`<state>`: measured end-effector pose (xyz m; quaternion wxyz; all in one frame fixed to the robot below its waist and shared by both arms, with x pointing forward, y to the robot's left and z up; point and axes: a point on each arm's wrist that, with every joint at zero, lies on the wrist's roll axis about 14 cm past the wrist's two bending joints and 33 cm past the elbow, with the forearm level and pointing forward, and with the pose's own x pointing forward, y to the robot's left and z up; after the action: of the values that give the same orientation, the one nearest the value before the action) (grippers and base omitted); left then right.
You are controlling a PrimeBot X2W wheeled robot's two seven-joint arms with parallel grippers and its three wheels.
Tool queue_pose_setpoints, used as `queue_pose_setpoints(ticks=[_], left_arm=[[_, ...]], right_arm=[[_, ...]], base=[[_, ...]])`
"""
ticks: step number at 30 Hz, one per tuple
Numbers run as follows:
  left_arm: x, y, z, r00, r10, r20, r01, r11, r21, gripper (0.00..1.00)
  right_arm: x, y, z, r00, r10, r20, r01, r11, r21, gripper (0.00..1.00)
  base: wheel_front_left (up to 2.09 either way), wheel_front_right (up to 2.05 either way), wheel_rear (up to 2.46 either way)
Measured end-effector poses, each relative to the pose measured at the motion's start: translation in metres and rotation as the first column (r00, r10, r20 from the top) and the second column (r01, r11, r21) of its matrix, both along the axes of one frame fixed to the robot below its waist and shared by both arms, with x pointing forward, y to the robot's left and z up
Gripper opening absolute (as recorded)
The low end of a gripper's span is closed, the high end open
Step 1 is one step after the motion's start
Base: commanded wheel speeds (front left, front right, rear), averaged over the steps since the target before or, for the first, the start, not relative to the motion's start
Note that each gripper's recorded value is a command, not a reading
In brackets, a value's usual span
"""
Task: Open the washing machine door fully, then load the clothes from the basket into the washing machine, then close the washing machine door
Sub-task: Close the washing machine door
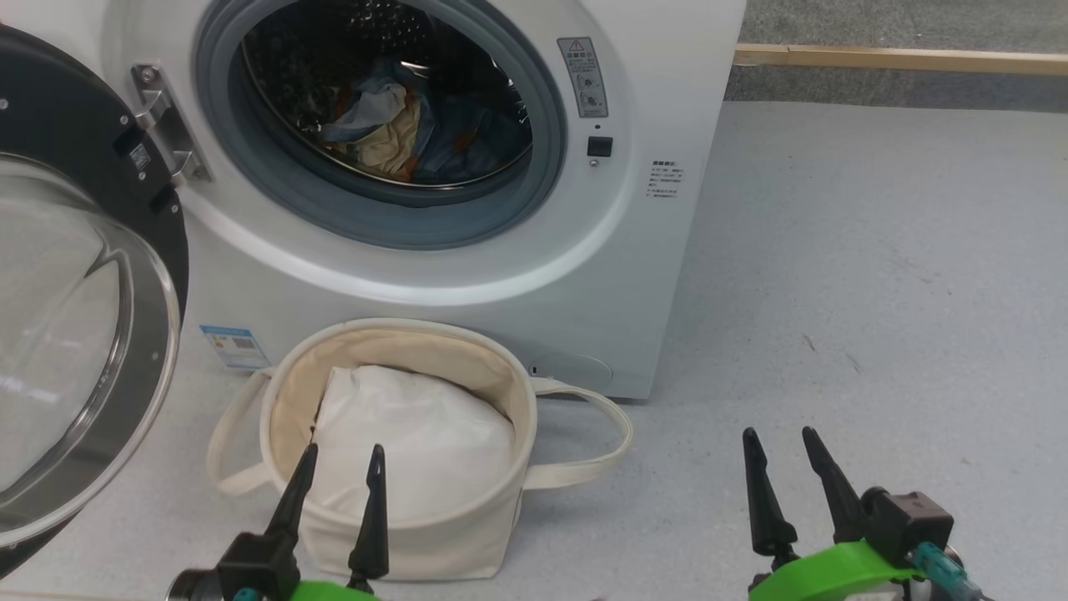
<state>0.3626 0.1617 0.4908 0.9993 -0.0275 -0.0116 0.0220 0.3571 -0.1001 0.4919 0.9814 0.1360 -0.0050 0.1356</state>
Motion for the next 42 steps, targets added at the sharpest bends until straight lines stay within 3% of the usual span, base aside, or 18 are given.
queue_pose_setpoints(ticks=[16,29,42], left_arm=[[0.000,0.013,0.001,0.999,0.047,0.001,-0.047,0.997,-0.055,1.00],[0.001,0.017,0.000,0.998,0.068,-0.005,-0.068,0.994,-0.080,1.00],[-0.003,0.022,-0.002,0.995,0.097,-0.012,-0.098,0.995,-0.031,1.00]], right_arm=[[0.000,0.000,0.000,1.000,0.000,0.000,0.000,1.000,-0.001,1.00],[0.000,-0.002,-0.002,1.000,-0.005,-0.006,0.005,1.000,-0.002,1.00],[0.002,0.007,-0.006,1.000,0.022,-0.019,-0.022,1.000,-0.001,1.00]], base=[[-0.22,0.30,-0.08],[-1.86,1.76,0.10],[-1.19,1.16,0.03]])
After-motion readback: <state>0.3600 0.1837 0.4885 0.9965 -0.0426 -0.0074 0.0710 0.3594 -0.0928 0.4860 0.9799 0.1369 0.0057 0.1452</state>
